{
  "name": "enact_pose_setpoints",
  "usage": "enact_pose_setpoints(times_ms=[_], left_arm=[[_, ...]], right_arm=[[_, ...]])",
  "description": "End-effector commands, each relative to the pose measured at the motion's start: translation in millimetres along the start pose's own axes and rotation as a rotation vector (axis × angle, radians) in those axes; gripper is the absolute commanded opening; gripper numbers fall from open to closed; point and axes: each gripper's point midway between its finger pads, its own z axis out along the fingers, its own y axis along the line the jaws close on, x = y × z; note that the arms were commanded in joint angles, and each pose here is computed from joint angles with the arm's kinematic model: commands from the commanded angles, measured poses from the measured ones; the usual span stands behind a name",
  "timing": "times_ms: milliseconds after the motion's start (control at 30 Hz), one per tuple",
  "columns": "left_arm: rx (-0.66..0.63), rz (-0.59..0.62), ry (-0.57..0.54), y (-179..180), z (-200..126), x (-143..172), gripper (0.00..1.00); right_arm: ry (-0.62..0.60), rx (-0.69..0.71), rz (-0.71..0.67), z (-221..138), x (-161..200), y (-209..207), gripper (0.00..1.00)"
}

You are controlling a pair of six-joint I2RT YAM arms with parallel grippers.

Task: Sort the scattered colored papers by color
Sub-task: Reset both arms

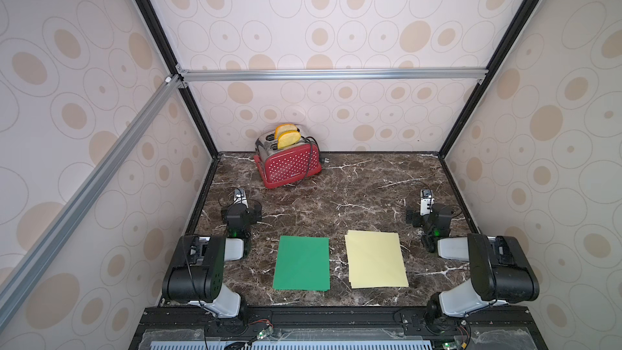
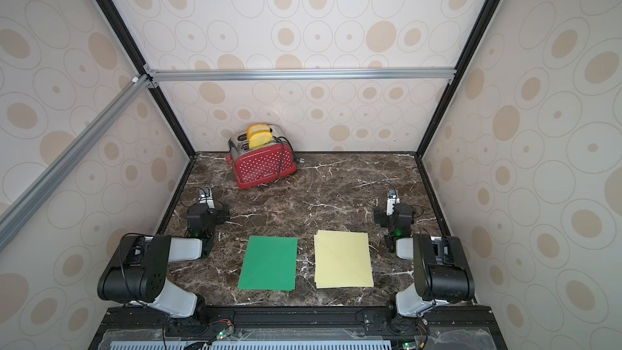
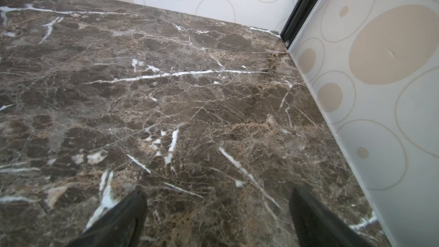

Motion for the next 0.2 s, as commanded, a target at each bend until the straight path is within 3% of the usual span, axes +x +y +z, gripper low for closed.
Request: enact_pose_setpoints(times_ms=[0,167], left_arm=[[-0.007,-0.015,-0.008,0.1,4.3,-8.9,0.99],[-0.007,-0.017,-0.017,0.7,2.6,-10.0,0.99]], right_arm=[[-0.012,0.013,0.011,0.6,-5.3,-2.1,1.0],[-0.009,0.012,0.009,0.7,-4.3,-1.4,1.0]])
